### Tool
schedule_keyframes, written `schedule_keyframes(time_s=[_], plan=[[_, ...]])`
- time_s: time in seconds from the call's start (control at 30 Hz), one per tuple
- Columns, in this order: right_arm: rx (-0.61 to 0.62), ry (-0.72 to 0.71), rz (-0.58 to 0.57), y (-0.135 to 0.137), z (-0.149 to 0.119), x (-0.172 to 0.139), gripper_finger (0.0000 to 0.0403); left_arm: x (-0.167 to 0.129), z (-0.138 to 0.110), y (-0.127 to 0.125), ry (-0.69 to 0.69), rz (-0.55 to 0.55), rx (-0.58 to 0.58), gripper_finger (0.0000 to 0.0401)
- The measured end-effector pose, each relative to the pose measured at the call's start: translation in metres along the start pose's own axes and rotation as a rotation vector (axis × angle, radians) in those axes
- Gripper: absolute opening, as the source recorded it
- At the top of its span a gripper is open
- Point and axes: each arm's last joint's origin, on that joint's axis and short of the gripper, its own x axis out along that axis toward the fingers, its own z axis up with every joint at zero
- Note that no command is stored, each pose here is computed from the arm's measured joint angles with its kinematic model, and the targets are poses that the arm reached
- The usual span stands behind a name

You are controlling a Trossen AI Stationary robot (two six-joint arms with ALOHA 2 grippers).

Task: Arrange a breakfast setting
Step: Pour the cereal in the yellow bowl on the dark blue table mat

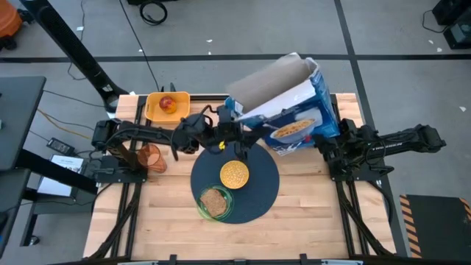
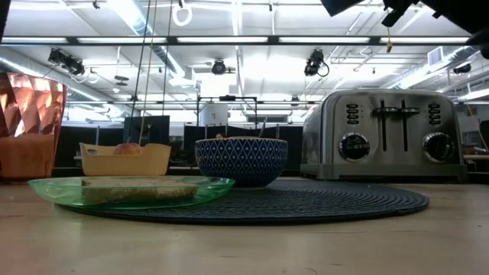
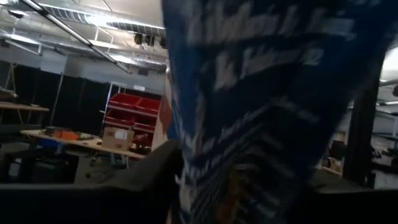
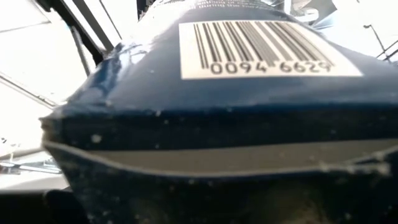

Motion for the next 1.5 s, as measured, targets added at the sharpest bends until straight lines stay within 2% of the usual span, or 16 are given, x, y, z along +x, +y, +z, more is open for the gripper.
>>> schedule_keyframes(time_s=[0.2,0.27,0.47,0.6,0.83,1.23,1.37,1.5], plan=[[0.016,0.003,-0.011,0.0,0.0,0.0,0.0298,0.0,0.001,0.003,-0.003,0.005,-0.016,0.0047],[0.018,0.01,-0.012,0.0,-0.001,0.0,0.0299,0.0,0.0,0.003,-0.002,0.005,-0.015,0.0016],[0.032,0.029,-0.031,-0.001,-0.003,0.0,0.0318,0.0,0.002,0.006,-0.001,0.006,-0.008,0.0009],[0.073,0.079,-0.034,0.0,-0.007,0.0,0.0343,-0.004,0.014,0.011,0.064,-0.004,0.009,0.0005],[0.044,0.25,-0.029,0.007,-0.003,0.015,0.0358,-0.017,0.047,0.016,0.16,-0.036,0.053,0.0005],[0.048,0.578,-0.062,0.016,0.026,0.03,0.0359,-0.048,0.095,0.028,0.292,-0.077,0.131,0.0004],[0.028,0.627,-0.105,0.017,0.037,0.035,0.0359,-0.05,0.095,0.039,0.334,-0.109,0.13,0.0004],[0.005,0.616,-0.17,0.016,0.041,0.036,0.0359,-0.048,0.09,0.047,0.358,-0.126,0.148,0.0004]])
